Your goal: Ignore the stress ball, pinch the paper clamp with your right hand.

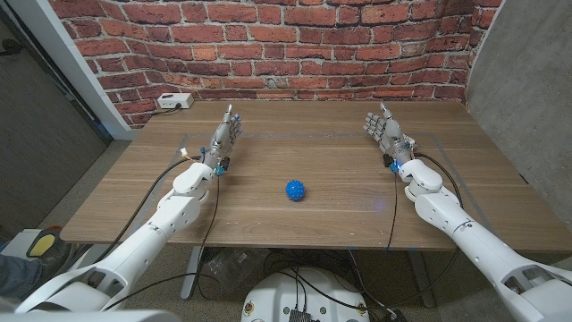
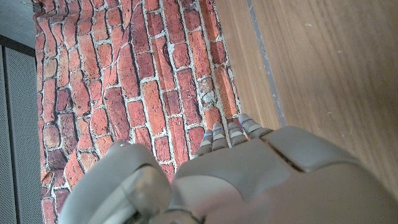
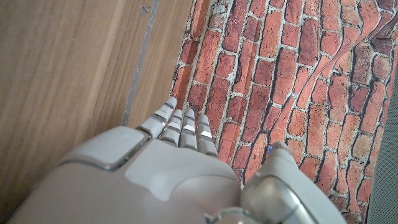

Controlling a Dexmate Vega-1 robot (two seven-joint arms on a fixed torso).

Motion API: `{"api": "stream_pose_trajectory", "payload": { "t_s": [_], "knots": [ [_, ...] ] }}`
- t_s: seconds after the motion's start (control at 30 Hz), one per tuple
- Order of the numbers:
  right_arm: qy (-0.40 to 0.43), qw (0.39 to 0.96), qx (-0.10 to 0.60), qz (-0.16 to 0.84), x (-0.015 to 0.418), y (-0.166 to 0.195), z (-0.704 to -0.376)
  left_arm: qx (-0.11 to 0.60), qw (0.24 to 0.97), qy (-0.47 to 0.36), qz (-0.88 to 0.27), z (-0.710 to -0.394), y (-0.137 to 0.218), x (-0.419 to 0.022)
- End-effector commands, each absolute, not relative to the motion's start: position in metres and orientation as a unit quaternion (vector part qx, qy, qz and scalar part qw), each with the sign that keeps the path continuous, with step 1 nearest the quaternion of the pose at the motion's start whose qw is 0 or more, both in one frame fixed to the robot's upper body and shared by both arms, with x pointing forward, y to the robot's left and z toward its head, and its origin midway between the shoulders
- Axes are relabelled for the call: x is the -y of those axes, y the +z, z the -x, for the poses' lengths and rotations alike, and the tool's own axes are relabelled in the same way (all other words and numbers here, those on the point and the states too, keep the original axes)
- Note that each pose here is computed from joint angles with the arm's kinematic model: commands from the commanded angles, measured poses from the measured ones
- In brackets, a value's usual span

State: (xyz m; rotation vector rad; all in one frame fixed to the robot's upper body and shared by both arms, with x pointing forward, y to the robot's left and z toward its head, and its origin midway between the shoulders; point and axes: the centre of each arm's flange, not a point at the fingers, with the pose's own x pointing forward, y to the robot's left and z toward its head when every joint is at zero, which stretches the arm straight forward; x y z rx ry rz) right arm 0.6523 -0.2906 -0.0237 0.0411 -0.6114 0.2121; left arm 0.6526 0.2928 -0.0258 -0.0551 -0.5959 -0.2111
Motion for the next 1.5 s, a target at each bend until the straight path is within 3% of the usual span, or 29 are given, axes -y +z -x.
{"api": "stream_pose_trajectory", "payload": {
  "t_s": [0.03,1.07,1.5],
  "knots": [
    [0.102,0.941,0.321,-0.017,0.296,-0.021,-0.644,0.300,0.947,-0.112,0.025,-0.645,-0.021,-0.297],
    [0.099,0.913,0.395,0.038,0.355,0.013,-0.597,0.338,0.934,-0.112,-0.026,-0.628,0.001,-0.278],
    [0.094,0.904,0.398,0.126,0.383,0.032,-0.593,0.331,0.937,-0.102,-0.044,-0.623,0.003,-0.273]
  ]
}}
